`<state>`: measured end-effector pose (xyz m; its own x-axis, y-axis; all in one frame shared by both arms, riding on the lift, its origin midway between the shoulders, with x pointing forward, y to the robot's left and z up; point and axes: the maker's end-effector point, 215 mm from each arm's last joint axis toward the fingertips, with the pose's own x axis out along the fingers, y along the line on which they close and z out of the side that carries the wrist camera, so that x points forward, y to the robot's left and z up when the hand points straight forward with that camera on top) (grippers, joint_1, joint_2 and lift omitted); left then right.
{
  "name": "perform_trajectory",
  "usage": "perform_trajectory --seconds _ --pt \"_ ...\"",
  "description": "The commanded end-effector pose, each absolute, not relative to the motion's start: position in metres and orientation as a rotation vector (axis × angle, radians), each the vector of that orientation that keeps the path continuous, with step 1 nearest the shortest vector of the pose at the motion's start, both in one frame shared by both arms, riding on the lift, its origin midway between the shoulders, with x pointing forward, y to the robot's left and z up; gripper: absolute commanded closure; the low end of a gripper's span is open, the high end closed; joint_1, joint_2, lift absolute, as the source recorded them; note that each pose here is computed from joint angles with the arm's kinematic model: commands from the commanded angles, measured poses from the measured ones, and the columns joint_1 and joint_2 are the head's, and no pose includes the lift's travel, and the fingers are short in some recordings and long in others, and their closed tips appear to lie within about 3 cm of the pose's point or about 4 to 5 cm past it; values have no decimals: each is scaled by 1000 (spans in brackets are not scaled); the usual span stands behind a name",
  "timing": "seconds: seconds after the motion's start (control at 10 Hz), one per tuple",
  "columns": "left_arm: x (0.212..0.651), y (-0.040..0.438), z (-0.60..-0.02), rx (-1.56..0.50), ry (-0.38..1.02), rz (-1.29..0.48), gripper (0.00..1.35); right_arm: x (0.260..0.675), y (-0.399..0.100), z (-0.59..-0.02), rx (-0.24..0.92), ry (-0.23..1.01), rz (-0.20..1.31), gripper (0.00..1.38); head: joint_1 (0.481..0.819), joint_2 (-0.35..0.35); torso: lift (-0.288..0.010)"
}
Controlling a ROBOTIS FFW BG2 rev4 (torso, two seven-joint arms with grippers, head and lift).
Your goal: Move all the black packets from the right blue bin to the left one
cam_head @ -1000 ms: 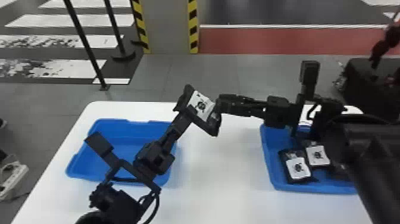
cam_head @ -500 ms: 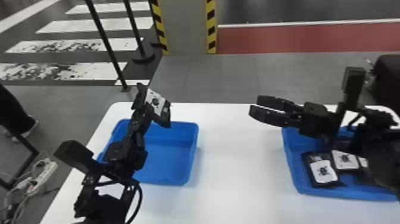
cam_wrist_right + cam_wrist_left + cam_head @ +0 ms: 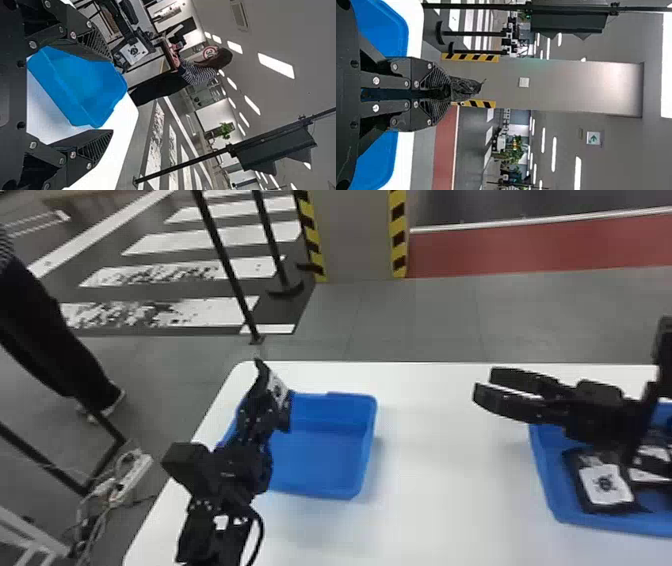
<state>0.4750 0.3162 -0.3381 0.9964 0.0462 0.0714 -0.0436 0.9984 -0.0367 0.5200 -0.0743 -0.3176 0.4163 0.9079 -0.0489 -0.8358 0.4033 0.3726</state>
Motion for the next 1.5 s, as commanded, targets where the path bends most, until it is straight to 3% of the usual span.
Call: perform_trajectory --seconds 0.0,0.2,0.3,0.6,0.8,1.1,1.4 --pt "473 315 -333 -47 -109 47 628 518 -85 -321 273 261 1076 426 695 265 -110" --pt "475 302 -318 -65 -162 21 148 516 -106 -325 240 276 990 427 695 248 -110" --pt "473 296 -319 -93 -165 14 39 514 -115 -321 226 266 944 427 695 228 -110" --pt "463 270 -279 -213 -313 -28 58 495 -169 -326 126 277 654 423 695 180 -110" --pt "462 246 -255 -274 -338 -79 59 475 -211 -379 134 404 481 426 695 97 -110" --pt "457 232 -248 -281 -317 -110 58 452 -237 -432 135 567 344 429 695 20 -110" --pt "455 231 -254 -275 -302 -111 59 455 -255 -445 110 589 249 437 695 -20 -110"
